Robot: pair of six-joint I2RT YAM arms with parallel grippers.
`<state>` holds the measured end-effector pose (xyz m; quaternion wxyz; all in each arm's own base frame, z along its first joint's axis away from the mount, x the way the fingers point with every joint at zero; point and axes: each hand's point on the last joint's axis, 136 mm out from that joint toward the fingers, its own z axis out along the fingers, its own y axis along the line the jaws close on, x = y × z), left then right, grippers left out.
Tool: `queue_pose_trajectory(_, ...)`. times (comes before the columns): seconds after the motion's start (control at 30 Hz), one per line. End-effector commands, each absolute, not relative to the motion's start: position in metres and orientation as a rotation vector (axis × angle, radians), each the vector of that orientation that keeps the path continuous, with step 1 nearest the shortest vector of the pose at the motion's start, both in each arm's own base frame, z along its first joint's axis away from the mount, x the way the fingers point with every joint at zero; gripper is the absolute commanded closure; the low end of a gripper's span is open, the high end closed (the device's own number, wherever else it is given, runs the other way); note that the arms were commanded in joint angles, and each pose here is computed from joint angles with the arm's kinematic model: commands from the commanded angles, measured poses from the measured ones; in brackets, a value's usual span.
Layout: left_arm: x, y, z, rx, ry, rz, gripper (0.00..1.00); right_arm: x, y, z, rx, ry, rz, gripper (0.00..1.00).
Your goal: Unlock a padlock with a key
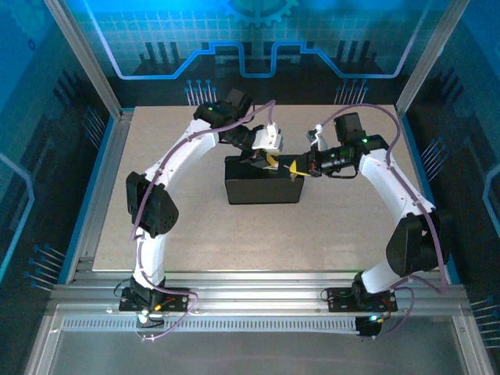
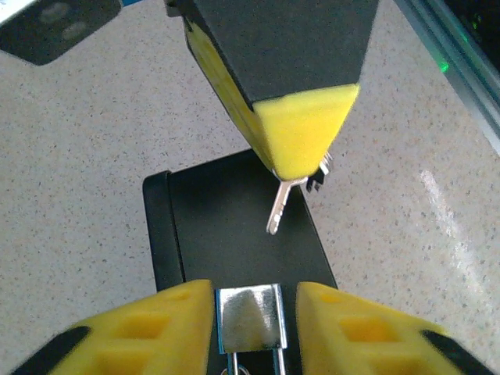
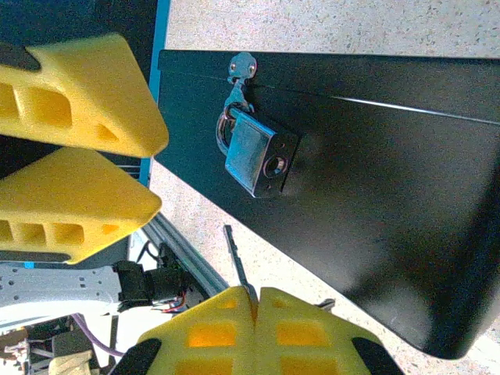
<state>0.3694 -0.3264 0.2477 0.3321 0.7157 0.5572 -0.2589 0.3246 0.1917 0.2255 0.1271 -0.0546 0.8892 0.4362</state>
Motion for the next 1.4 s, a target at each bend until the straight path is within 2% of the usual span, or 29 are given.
queue_pose_trajectory(0.0,0.37,-0.324,0.247,1.877,1.474,-0.707,0.57,0.326,0.185,0.234,-0.157,2.573,1.26,0.99)
queue_pose_trajectory(0.13,0.373,-0.325,0.23,1.893,1.525,-0.732,0.49,0.327,0.184,0.231,-0.152,2.58,1.264,0.99)
queue_pose_trajectory(0.4,0.387,-0.328,0.203,1.908,1.607,-0.717,0.47,0.328,0.185,0.232,-0.16,2.573,1.273,0.99)
queue_pose_trajectory(0.53,0.387,-0.327,0.194,1.925,1.635,-0.709,0.5,0.327,0.185,0.231,-0.161,2.574,1.273,0.99)
queue_pose_trajectory(0.7,0.385,-0.322,0.186,1.944,1.675,-0.699,0.64,0.329,0.184,0.231,-0.161,2.573,1.276,0.99)
queue_pose_trajectory(0.97,0.38,-0.323,0.173,1.982,1.749,-0.637,0.57,0.329,0.184,0.231,-0.165,2.575,1.275,0.99)
queue_pose_trajectory(1.1,0.376,-0.324,0.166,1.999,1.766,-0.652,0.64,0.328,0.184,0.232,-0.172,2.571,1.274,0.99)
queue_pose_trajectory(1.37,0.378,-0.327,0.17,1.969,1.748,-0.651,0.88,0.327,0.183,0.231,-0.179,2.571,1.264,0.99)
